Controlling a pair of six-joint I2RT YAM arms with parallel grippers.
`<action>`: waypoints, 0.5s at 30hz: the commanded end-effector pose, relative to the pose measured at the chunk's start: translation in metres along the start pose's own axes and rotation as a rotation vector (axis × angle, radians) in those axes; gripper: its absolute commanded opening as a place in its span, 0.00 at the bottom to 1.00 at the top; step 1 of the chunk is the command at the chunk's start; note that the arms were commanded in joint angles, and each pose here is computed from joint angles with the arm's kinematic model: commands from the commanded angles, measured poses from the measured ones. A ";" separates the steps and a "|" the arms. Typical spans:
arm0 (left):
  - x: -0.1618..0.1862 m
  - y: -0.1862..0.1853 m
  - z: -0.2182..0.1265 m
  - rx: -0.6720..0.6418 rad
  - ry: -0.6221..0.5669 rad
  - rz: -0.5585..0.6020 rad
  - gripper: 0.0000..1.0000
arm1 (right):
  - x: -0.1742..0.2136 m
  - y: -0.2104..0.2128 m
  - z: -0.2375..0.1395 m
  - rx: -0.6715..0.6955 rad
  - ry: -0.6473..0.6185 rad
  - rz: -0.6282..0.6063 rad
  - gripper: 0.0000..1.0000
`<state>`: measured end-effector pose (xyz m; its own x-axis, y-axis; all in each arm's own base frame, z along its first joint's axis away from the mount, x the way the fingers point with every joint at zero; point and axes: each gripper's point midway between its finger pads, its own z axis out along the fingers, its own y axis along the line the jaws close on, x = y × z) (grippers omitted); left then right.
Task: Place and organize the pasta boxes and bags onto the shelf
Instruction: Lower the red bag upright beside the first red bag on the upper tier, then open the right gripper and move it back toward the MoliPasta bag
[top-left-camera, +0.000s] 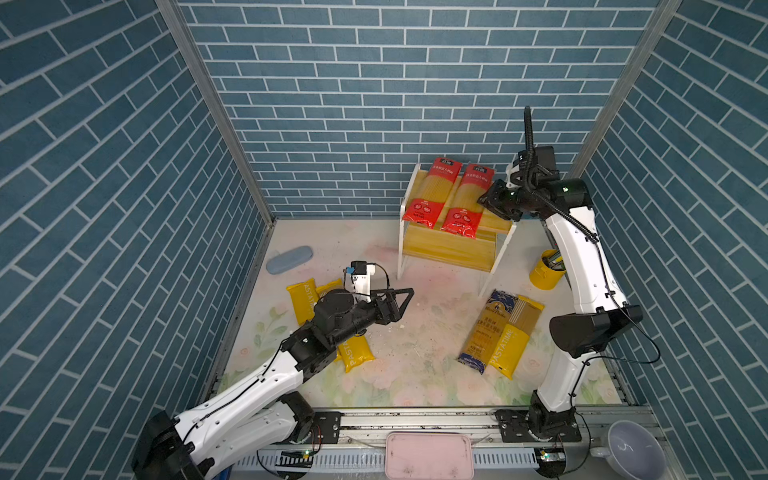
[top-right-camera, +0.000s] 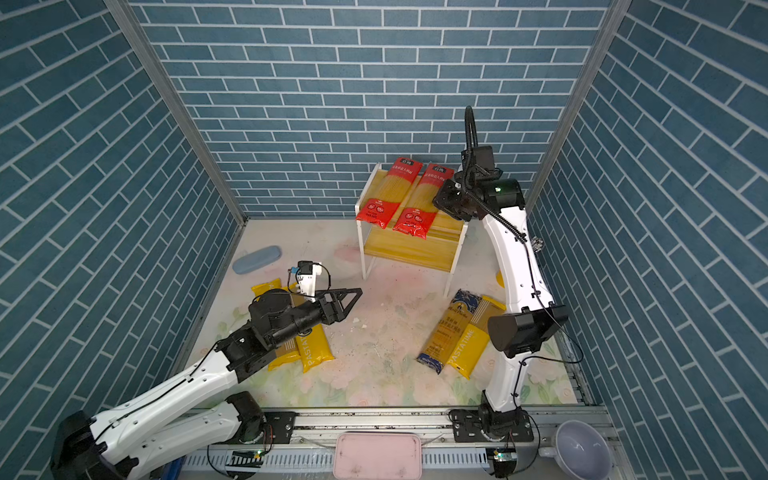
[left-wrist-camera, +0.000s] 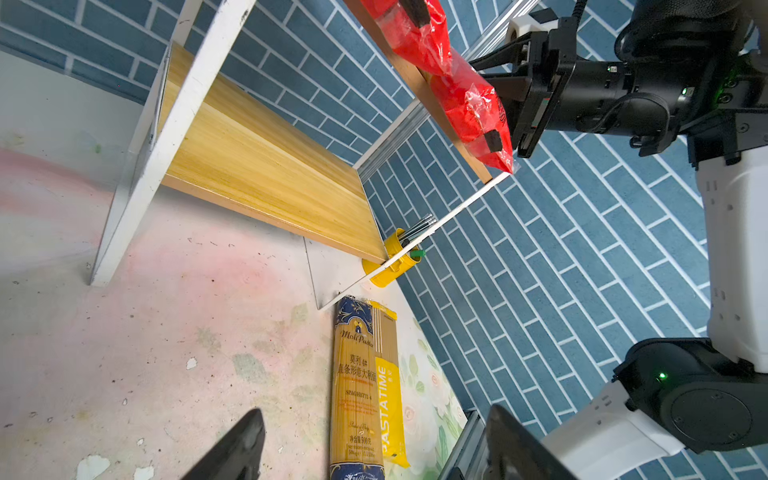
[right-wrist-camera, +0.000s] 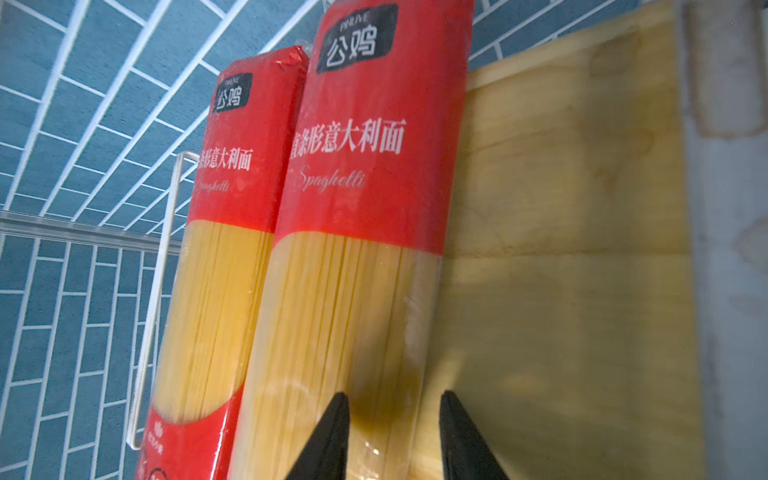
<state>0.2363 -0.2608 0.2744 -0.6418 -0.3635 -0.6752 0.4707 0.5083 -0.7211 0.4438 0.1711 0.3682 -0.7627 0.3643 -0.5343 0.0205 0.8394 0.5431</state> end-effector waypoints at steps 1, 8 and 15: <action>-0.003 -0.007 0.001 0.016 -0.004 0.018 0.84 | 0.010 0.009 0.018 -0.018 0.044 -0.036 0.36; -0.001 -0.010 0.003 0.017 0.005 0.025 0.84 | 0.017 0.029 0.040 -0.050 0.085 -0.071 0.33; 0.001 -0.003 -0.005 -0.011 -0.008 0.033 0.84 | 0.012 0.029 0.023 -0.041 0.041 -0.096 0.35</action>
<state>0.2332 -0.2625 0.2705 -0.6463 -0.3498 -0.6782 0.4682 0.5200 -0.7144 0.4625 0.2112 0.3675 -0.7690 0.3200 -0.5533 -0.0578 0.8273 0.5588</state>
